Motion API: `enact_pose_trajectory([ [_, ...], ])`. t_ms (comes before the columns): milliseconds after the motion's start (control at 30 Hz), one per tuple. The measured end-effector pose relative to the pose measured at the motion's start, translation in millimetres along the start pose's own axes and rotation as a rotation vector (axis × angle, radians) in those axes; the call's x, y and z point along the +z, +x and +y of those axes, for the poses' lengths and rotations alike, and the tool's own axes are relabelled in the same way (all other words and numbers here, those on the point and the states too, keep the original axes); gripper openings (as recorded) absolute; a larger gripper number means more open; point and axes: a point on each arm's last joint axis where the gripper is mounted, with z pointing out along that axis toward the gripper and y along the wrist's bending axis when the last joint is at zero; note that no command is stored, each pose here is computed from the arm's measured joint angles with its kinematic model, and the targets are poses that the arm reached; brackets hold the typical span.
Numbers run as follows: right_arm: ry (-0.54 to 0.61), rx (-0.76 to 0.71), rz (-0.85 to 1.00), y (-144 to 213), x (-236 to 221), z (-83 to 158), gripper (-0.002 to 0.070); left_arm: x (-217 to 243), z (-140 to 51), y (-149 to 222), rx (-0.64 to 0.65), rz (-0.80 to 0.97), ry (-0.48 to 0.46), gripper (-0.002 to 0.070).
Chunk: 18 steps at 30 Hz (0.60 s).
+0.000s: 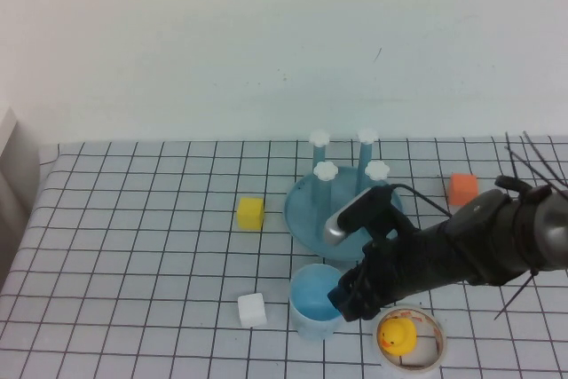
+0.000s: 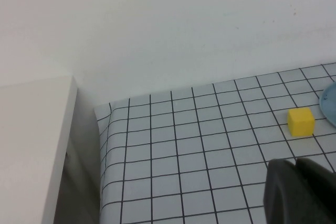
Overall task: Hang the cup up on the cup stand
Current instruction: Pick up the cup from the table
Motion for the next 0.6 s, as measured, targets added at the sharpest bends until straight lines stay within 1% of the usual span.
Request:
enact_pose_trajectory([
  [100,0.001,0.005,0.023,6,7,-2,0.0419,0,-0.1,0,-0.001,-0.001,0.001,-0.0001],
  [133,0.003,0.007,0.029,8,9,-2,0.0400,0,-0.1,0,-0.001,-0.001,0.001,-0.0001],
  [200,0.004,0.009,0.035,9,12,-3,0.0352,0,-0.1,0,-0.001,0.002,0.001,-0.0001],
  [300,0.003,0.008,0.041,11,13,-3,0.0257,0,-0.1,1,-0.001,0.010,0.001,-0.0001],
  [467,0.002,0.011,0.053,14,18,-4,0.0064,0,-0.2,2,-0.002,0.017,0.002,-0.0001],
  [533,0.002,0.022,0.050,14,18,-4,0.0029,1,-0.2,3,-0.002,0.023,0.002,-0.0001],
  [600,0.003,0.041,0.038,12,16,-3,0.0019,1,-0.2,3,-0.002,0.024,0.002,-0.0001],
])
